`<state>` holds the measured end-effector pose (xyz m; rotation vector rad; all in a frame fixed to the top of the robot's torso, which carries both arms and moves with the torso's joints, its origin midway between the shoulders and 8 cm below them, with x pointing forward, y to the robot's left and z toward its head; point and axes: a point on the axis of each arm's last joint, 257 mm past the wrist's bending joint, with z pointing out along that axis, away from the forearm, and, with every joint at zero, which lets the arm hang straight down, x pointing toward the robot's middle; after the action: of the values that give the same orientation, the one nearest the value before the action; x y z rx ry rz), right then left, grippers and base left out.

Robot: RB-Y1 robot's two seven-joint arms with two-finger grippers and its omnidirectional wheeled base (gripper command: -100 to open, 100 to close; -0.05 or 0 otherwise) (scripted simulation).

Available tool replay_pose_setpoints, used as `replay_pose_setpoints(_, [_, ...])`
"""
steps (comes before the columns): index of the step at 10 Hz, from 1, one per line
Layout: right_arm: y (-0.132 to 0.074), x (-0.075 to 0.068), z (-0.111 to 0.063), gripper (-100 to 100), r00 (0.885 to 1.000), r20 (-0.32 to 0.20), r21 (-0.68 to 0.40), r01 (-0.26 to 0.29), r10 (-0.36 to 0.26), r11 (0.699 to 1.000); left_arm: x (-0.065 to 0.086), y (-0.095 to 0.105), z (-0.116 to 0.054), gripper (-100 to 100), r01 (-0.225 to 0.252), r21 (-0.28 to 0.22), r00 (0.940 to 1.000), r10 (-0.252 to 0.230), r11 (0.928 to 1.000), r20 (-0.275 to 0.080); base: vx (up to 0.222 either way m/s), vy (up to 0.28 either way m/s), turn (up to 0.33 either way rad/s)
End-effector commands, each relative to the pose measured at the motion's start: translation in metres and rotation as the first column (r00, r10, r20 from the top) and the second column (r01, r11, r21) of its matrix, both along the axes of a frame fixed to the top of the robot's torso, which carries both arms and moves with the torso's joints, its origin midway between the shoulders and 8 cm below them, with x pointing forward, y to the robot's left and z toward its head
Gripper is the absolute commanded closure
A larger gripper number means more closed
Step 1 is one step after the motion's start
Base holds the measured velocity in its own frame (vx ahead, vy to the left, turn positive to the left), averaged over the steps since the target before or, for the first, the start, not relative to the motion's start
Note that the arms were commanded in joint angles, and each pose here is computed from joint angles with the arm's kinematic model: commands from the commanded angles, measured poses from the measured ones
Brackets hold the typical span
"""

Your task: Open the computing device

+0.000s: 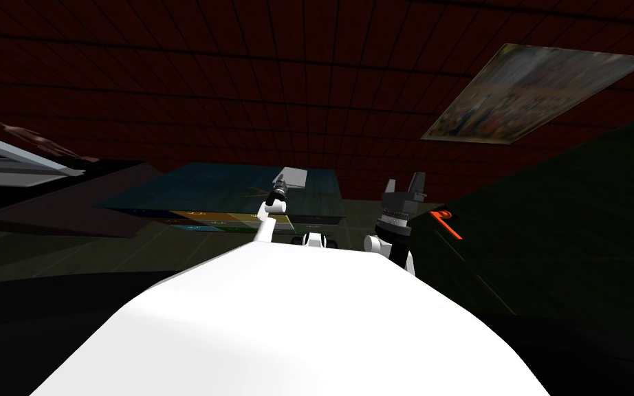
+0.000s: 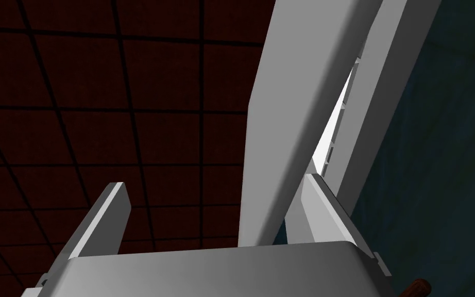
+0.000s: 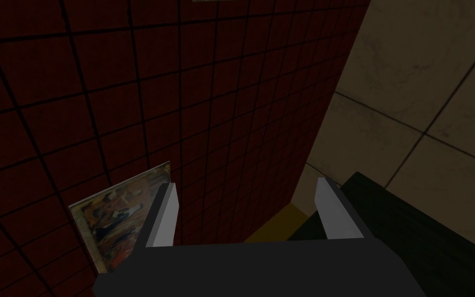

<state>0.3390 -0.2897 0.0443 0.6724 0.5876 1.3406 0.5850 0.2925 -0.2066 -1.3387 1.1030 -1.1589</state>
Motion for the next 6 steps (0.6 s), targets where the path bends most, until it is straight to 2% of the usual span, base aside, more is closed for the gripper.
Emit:
replay_pose_setpoints(1, [0.0000,0.0000,0.0000,0,1.000,0.000,0.000,0.000,0.000,1.000,-0.0001,0.0002,-0.0005,0,0.000,-0.001,1.0000,0.000,1.0000,-0.003,0.000,0.000,0.000])
replay_pose_setpoints(6, [0.0000,0.0000,0.0000,0,1.000,0.000,0.000,0.000,0.000,1.000,-0.0014,0.0007,-0.0059,0,-0.002,-0.002,0.9999,0.001,1.0000,-0.015,0.000,0.000,0.000])
